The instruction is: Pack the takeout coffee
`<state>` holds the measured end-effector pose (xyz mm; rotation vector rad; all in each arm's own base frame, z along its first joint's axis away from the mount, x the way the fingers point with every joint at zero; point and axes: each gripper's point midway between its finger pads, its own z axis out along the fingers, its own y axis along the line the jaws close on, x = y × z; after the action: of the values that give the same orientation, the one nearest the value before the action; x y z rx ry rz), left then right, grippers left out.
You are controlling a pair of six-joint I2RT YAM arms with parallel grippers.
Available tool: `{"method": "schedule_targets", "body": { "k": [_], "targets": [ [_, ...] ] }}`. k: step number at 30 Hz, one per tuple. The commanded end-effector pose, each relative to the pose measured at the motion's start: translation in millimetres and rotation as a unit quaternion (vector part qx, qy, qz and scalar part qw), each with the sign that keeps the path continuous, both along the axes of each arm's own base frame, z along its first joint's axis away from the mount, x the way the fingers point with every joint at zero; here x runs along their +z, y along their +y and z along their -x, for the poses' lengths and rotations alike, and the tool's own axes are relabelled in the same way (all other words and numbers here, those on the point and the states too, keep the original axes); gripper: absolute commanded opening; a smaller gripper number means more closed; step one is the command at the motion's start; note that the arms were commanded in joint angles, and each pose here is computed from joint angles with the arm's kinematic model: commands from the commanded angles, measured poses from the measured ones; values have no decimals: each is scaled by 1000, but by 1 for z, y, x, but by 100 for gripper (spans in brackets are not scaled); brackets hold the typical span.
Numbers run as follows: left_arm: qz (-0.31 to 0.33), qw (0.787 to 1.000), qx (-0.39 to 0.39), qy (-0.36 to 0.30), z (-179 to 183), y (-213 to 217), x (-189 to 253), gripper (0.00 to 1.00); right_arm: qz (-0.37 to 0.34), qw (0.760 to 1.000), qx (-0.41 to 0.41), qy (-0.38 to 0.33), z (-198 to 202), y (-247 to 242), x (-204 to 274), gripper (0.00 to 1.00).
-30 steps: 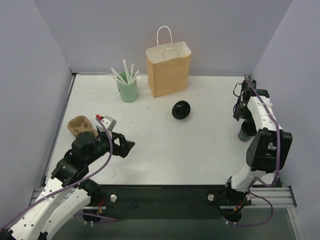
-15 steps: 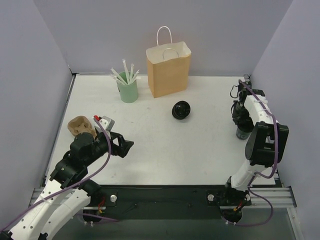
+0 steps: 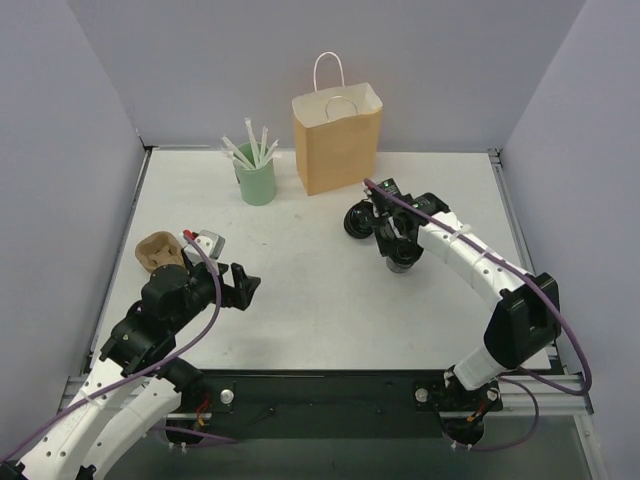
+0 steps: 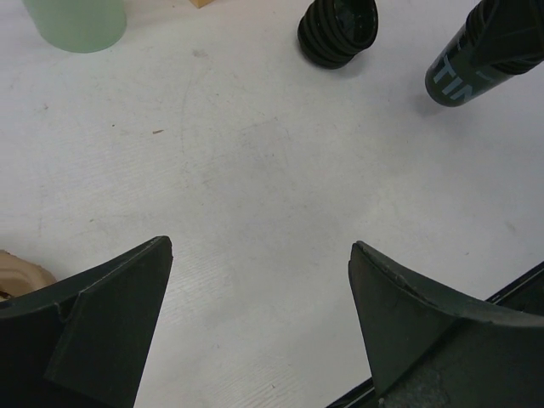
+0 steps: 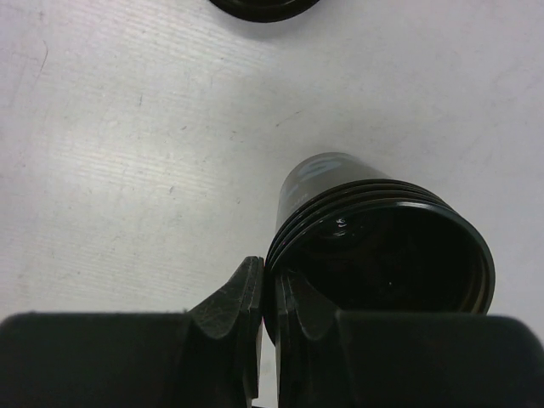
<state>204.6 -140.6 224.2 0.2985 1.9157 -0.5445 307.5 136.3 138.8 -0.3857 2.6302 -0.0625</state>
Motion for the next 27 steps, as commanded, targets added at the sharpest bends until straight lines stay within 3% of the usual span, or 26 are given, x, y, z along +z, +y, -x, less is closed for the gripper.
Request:
{"method": "schedule_targets", "body": {
  "k": [1, 4, 10, 14, 20, 27],
  "targets": [
    [3, 999, 27, -23, -5, 8, 19, 95, 68, 997, -32, 4, 10, -22, -7, 0],
    [2, 999, 30, -20, -6, 8, 18, 95, 94, 994, -62, 15, 12, -58, -13, 0],
    [9, 999, 26, -19, -4, 6, 19, 95, 72, 983, -160, 59, 1, -142, -25, 0],
    [9, 999, 25, -19, -4, 6, 19, 95, 9, 977, -203, 61, -13, -155, -33, 3],
    [11, 1000, 18, -17, -3, 3, 18, 95, 11, 974, -210, 78, -27, -159, -47, 4],
    [8, 1000, 11, -15, -2, 1, 18, 95, 17, 969, -234, 75, -24, -176, -49, 15]
  ]
}}
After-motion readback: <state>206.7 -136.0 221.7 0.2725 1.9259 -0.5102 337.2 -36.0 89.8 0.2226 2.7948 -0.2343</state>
